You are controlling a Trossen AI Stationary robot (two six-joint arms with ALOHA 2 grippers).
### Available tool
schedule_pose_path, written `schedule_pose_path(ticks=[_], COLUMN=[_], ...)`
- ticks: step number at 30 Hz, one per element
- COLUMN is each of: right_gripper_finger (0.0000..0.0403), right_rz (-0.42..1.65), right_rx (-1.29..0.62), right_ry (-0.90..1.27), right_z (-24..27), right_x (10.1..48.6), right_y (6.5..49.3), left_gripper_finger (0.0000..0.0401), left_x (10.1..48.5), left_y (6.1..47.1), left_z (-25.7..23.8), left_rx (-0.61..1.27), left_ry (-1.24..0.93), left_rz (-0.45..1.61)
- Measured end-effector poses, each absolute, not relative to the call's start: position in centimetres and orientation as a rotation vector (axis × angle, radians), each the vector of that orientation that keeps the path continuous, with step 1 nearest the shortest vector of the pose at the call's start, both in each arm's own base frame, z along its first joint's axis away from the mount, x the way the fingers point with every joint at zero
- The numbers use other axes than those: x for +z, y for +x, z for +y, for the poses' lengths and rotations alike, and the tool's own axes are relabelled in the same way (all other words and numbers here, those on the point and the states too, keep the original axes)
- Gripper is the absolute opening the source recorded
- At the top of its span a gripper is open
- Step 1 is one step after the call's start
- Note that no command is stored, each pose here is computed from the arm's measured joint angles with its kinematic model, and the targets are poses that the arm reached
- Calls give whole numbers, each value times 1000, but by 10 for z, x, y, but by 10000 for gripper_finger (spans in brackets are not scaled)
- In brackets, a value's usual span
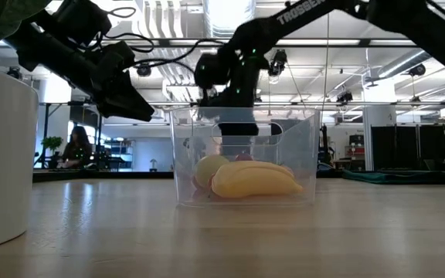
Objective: Pick and placing Produce into tupperware
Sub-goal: Put the strawberry into the transparent bin, then put the apricot into the transparent bin
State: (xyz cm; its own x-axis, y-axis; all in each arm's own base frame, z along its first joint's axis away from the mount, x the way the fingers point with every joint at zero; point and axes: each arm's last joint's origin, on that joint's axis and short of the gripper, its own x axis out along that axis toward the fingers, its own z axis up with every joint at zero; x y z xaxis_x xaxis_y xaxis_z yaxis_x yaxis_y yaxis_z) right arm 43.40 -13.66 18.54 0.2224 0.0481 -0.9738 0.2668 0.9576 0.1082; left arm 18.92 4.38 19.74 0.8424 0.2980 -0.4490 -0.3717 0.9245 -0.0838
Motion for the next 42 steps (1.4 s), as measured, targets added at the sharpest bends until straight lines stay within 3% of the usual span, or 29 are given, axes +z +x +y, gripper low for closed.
schedule_pose_path(ticks=[8,17,30,34,42], right_gripper_finger=[146,150,150,155,239], right_rz=[1243,1205,1137,1130,1143], right_rx=[-192,-155,-55,-112,-170], right_ry=[289,296,364,310,387], right_z=[-127,-72,14,22,36], right_x=[244,285,264,260,251], right_y=[414,377,370,369,367], left_gripper_finger=[209,209,209,209,209], left_x=[199,198,198,198,198], left_y=[189,189,189,189,189], left_z=[44,44,43,43,42], left_rx=[355,349,342,341,309], left_ry=[-169,-170,-172,-173,-259], left_rz=[438,440,444,443,431])
